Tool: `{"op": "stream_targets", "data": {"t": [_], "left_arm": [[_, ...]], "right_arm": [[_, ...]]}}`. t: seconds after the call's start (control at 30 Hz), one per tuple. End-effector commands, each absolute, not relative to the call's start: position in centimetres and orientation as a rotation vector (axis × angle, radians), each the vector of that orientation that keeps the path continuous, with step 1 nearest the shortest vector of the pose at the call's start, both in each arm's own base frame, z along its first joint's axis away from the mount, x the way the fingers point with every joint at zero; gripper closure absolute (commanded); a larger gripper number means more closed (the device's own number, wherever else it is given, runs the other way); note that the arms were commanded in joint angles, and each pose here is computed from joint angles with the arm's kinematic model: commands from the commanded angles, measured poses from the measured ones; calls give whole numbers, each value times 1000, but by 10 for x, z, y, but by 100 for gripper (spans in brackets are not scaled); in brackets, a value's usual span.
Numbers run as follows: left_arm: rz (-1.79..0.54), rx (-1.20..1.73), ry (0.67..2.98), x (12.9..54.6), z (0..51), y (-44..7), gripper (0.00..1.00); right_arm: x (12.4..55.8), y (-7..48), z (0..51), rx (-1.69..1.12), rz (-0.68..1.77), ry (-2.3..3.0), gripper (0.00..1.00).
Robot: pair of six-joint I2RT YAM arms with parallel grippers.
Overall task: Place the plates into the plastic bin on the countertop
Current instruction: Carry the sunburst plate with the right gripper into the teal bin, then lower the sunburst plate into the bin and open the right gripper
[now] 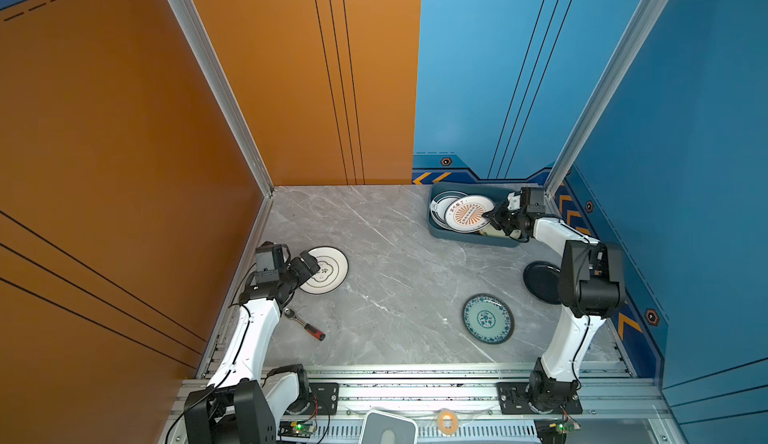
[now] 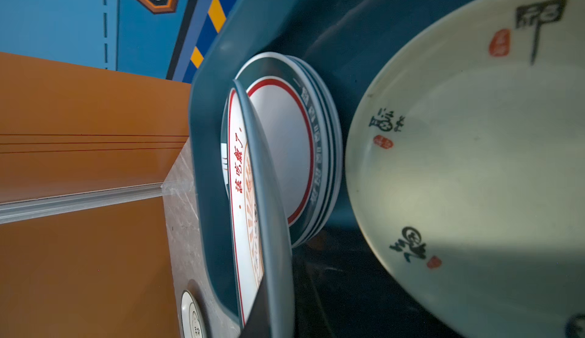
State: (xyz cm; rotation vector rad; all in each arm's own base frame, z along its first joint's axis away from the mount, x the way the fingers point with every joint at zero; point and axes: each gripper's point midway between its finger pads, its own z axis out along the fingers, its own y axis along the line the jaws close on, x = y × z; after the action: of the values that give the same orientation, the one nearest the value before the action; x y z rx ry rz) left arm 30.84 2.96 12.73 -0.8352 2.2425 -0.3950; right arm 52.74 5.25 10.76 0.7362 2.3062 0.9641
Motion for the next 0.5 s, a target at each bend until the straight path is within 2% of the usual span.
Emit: {"op": "stream_targets", "data": {"t": [0.0,0.27,0.47], "left_arm": [[-399,-851,2214,311,126,33,2],[-429,-868,2207,314,122,34,2],[-446,-870,2200,316,123,33,2]], "right_arm": [[546,52,119,719,980,2255,100],[552,53,80,775,979,2310,100],[559,52,63,832,975,2322,93]]}}
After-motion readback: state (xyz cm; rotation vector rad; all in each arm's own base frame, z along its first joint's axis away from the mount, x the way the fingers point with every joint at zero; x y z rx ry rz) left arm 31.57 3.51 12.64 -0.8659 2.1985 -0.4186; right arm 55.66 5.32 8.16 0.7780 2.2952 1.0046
